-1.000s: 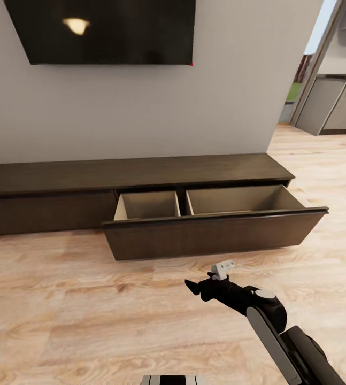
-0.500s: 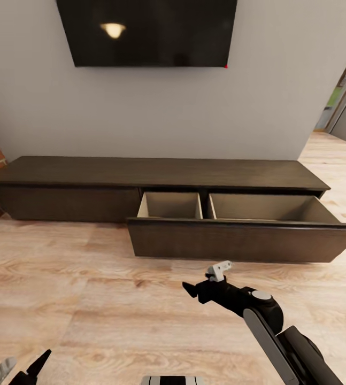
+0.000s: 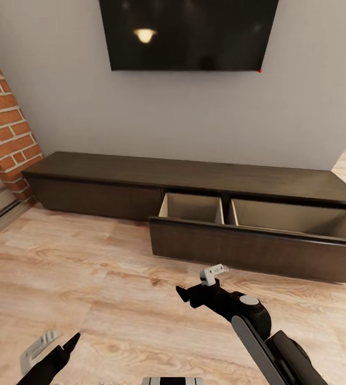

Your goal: Place each of the two pumpkins and all three candles from the living room inside a cabinet in the living room (use any cabinet), then make sure every cabinet is closed, and position the cauldron so it is next to a table in the living room.

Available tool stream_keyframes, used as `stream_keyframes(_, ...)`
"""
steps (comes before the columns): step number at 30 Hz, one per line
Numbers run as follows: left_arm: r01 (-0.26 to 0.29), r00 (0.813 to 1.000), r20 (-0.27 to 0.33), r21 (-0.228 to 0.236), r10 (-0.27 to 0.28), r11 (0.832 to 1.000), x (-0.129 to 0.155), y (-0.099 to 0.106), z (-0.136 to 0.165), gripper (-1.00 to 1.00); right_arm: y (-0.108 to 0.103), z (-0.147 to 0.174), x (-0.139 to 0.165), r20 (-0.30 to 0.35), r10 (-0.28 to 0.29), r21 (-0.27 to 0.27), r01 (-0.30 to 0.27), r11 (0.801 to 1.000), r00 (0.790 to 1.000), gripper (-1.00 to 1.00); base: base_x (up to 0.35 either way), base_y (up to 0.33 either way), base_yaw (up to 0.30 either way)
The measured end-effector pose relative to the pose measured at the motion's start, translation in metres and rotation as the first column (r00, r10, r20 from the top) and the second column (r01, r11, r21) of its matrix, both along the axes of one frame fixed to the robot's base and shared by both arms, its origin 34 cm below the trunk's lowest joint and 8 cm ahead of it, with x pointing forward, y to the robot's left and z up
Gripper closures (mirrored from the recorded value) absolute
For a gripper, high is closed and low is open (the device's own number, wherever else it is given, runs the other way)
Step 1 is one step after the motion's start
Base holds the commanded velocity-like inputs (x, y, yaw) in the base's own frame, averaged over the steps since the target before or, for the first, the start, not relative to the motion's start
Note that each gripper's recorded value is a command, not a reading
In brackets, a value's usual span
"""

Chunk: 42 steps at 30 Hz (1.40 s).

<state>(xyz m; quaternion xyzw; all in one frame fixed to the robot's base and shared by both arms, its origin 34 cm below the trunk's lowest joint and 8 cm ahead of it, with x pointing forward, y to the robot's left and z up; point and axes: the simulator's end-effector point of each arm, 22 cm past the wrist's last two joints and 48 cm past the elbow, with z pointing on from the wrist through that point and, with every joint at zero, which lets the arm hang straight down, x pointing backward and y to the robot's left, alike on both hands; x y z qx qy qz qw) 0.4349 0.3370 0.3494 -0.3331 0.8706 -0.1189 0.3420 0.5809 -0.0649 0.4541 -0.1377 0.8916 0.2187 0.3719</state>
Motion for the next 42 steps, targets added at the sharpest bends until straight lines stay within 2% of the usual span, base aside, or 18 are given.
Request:
stream_keyframes(7,-0.006,1.000,-0.014,-0.004,0.006,1.000,-0.006,-0.002,-0.009,-1.00,0.006,0.002,-0.003,0.005,0.019,-0.002,-0.019,1.000,1.000,-1.00,0.000,0.000,0.269)
stream_keyframes(20,-0.028,1.000,-0.014,0.005,0.028,1.000,-0.011,0.004,-0.017,-1.00,0.007,0.007,-0.004,0.016,0.019,-0.001,-0.019,1.000,1.000,-1.00,0.000,0.000,0.272)
stream_keyframes(25,-0.061,0.998,-0.030,0.005,0.061,0.998,-0.021,0.015,-0.024,-1.00,0.004,0.010,-0.001,0.027,0.018,-0.007,-0.018,1.000,0.999,-1.00,0.000,0.000,0.272)
stream_keyframes(30,-0.070,0.997,-0.031,0.007,0.070,0.998,-0.023,0.018,-0.023,-1.00,0.003,0.012,-0.001,0.031,0.018,-0.010,-0.017,1.000,0.999,-1.00,0.000,0.000,0.272)
stream_keyframes(34,-0.073,0.997,-0.037,0.003,0.073,0.997,-0.025,0.018,-0.026,-1.00,0.008,0.012,-0.005,0.030,0.024,-0.006,-0.024,1.000,0.999,-1.00,0.000,0.000,0.272)
stream_keyframes(37,-0.075,0.996,-0.043,-0.003,0.074,0.997,-0.027,0.017,-0.029,-1.00,0.018,0.011,-0.013,0.032,0.052,-0.012,-0.052,0.999,0.998,-1.00,0.053,0.037,0.272)
stream_keyframes(42,-0.082,0.996,-0.029,-0.024,0.081,0.996,-0.025,0.014,-0.027,-1.00,0.025,0.012,-0.017,0.037,0.070,-0.017,-0.069,0.997,0.997,-1.00,0.199,0.160,0.272)
